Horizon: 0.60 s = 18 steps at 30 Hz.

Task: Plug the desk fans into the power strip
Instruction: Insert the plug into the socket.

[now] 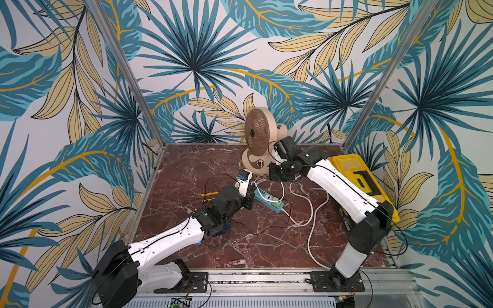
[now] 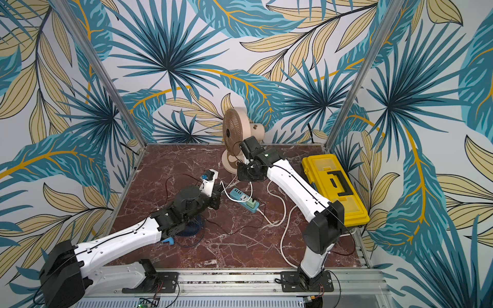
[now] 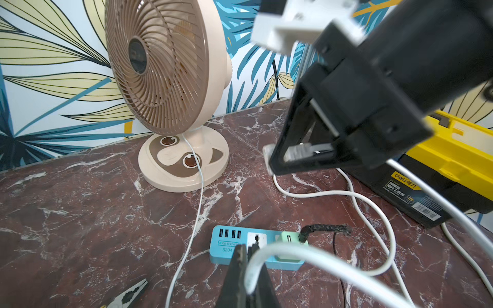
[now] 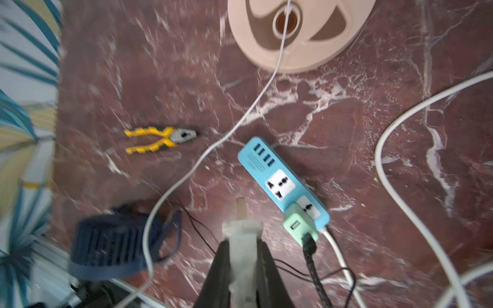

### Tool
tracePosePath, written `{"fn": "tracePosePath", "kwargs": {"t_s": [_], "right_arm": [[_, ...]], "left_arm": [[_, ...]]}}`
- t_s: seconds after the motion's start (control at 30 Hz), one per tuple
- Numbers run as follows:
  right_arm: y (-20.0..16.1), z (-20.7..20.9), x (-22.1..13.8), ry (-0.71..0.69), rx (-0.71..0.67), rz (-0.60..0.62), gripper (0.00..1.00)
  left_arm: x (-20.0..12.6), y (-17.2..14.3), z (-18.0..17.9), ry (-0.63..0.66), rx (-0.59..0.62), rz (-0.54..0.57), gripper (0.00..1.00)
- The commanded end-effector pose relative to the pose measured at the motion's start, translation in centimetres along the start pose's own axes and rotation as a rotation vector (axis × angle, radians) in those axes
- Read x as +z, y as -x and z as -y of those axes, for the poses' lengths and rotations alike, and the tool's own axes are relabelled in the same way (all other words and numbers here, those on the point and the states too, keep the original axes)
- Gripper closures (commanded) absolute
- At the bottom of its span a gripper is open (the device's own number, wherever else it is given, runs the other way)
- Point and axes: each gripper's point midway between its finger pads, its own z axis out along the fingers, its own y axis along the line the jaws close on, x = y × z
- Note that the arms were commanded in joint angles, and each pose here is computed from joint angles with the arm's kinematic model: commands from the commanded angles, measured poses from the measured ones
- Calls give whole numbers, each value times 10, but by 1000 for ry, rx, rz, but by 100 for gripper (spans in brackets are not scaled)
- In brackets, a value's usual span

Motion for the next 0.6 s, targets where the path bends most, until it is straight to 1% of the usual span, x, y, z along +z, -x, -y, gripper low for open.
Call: {"fn": "tracePosePath", "kwargs": {"t_s": [0.0,0.13,0.27,0.37,0.57], "right_arm": [[-39,18,8,-90,-267,-250,100],[-59,27,20,-130,-372,-431,100],[-78,25,34,-149,-468,-558,100],[-85,21,48,-147,-512,-595,100],[-88,22,78,-165,-550,-658,100]], "left_arm": [[-1,-14,-1,-8,-15,-71,100],[4,-16,-8,-3,-62,-54,100],[8,-20,-9,-9,-90,-40,100],[9,-22,-12,9,-81,-32,100],[6,-33,-23,53,-80,7,100]]}}
